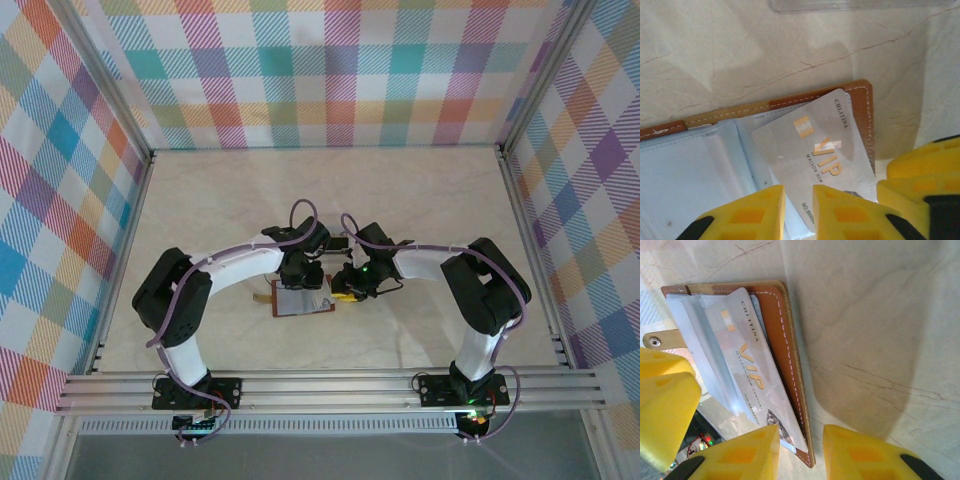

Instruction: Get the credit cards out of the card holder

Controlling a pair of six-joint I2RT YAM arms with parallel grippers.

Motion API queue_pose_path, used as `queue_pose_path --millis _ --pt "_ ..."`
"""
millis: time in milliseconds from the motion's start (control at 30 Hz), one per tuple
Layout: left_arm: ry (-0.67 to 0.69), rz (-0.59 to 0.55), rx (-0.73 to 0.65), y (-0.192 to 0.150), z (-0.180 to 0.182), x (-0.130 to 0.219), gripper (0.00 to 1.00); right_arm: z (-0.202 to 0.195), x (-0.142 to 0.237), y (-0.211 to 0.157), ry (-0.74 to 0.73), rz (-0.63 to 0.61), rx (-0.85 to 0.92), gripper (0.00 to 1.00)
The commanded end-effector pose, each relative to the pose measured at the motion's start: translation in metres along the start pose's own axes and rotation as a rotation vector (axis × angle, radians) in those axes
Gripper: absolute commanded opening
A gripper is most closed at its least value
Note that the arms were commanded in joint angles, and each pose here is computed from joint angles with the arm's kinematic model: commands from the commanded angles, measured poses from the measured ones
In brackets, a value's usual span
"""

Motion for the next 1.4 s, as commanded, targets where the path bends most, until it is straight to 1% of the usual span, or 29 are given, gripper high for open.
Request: queue_pose_path --millis 0,167,267,667,900,1067,1200,1367 --pt "0.022 -0.004 0.037 0.002 0.004 -0.004 0.22 0.004 0.004 0.001 0.002 -0.001 0.004 0.30" --pt "-0.010 0.019 0.077 0.003 0.010 -0.012 0.24 0.004 0.003 0.003 -0.003 0.001 0.006 0.30" --pt "-0.029 0.031 0.083 0.004 0.009 -0.015 0.23 0.004 0.004 0.002 -0.003 -0.001 0.004 0.30" --pt "-0.015 0.045 0.087 0.005 0.011 -0.027 0.24 0.001 0.003 0.003 -0.010 -0.008 0.004 0.31" --pt "-0.061 0.064 0.074 0.005 0.004 -0.030 0.20 0.001 -0.004 0.006 0.040 -0.020 0.005 0.32" --pt "-0.097 0.079 0.065 0.006 -0.004 -0.031 0.19 0.001 -0.006 0.007 0.069 -0.024 0.006 0.31" --pt "-0.103 0.085 0.063 0.005 -0.005 -0.032 0.18 -0.001 -0.005 0.005 0.054 -0.023 -0.004 0.27" --pt "-0.105 0.064 0.059 0.006 -0.005 -0.026 0.17 -0.003 0.001 0.001 0.011 -0.033 -0.004 0.17"
Point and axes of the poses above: each hand's point on the last joint's axis, 136 mm out from that joint toward the fingers, its own x axis back along the fingers, its own z axis along the line the jaws close on, y = z × x, the point moved 8 cm from there along x, back along the fingers, and after that the axes turned 14 degrees about x, right-handed, at the moved point
